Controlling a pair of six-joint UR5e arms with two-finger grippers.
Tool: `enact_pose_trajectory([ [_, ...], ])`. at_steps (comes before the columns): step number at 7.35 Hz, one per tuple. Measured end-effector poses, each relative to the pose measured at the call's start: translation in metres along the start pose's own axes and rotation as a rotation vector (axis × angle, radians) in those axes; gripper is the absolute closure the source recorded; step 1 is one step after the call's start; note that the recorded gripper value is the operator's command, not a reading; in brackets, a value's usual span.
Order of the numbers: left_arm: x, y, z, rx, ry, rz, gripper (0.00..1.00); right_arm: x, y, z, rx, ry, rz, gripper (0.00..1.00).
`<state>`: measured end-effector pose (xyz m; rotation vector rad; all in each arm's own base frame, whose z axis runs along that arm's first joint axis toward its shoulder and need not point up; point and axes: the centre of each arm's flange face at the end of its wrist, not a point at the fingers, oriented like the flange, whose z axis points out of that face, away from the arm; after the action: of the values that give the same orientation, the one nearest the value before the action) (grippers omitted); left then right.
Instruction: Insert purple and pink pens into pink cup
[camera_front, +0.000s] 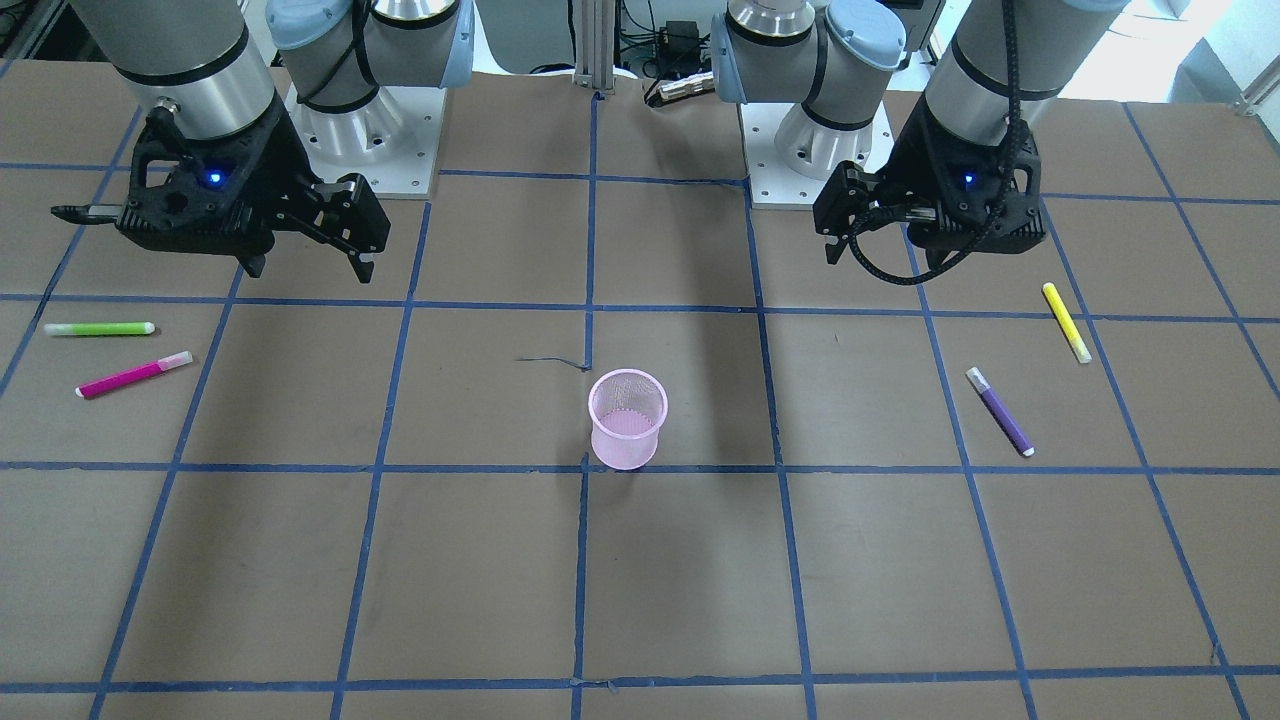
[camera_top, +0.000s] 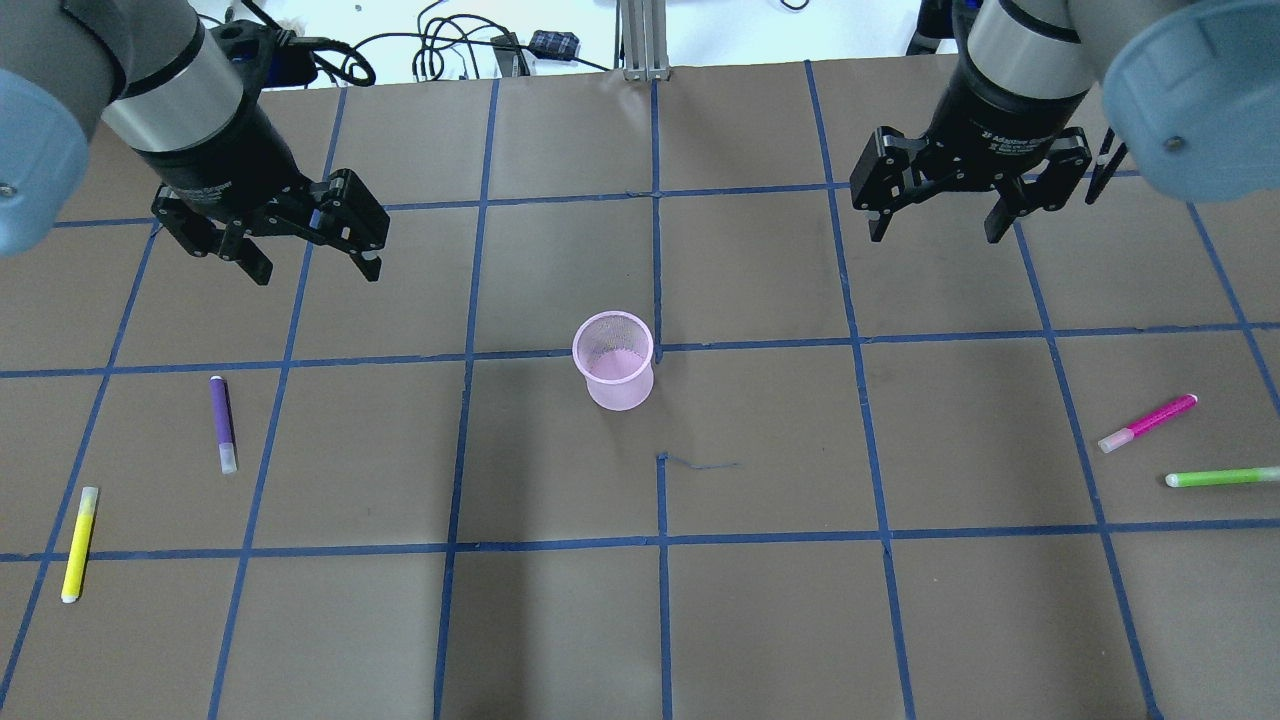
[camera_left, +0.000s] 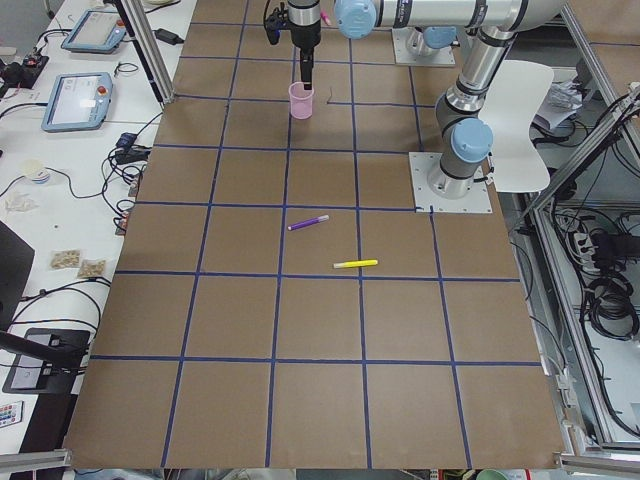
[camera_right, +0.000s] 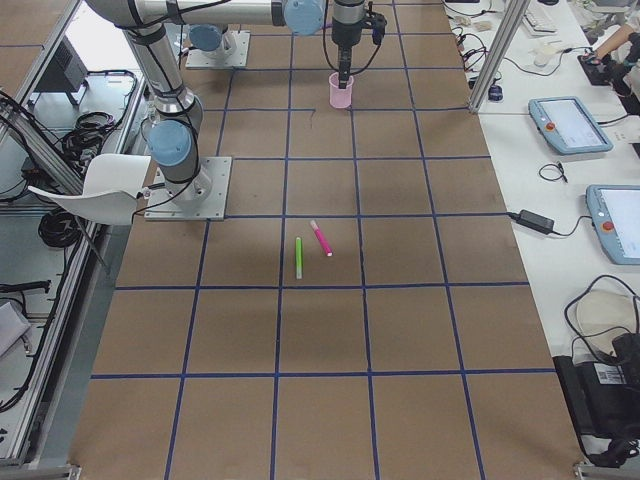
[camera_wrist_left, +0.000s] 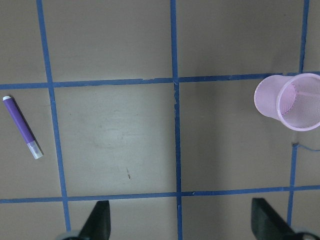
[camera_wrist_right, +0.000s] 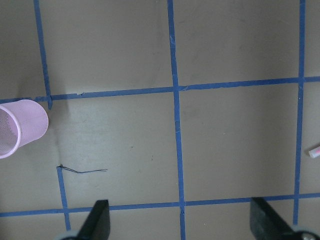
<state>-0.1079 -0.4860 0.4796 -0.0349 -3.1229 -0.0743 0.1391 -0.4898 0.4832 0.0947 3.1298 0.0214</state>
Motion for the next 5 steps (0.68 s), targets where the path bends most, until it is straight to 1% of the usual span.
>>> enact_pose_trajectory([
  [1, -0.002, 0.001, 0.000, 0.000, 0.001, -0.004, 0.00, 0.003, 0.001, -0.002, -0.003, 0.001, -0.009, 0.00],
  [2, -0.004, 0.002, 0.001, -0.002, 0.001, -0.008, 0.00, 0.011, -0.001, 0.000, -0.010, -0.001, -0.063, 0.00],
  [4, -0.007, 0.003, 0.001, -0.001, -0.001, -0.012, 0.00, 0.056, -0.014, 0.007, -0.023, -0.009, -0.236, 0.00],
  [5, -0.008, 0.002, 0.000, 0.002, -0.010, -0.013, 0.00, 0.093, -0.024, 0.018, -0.038, -0.015, -0.295, 0.00],
])
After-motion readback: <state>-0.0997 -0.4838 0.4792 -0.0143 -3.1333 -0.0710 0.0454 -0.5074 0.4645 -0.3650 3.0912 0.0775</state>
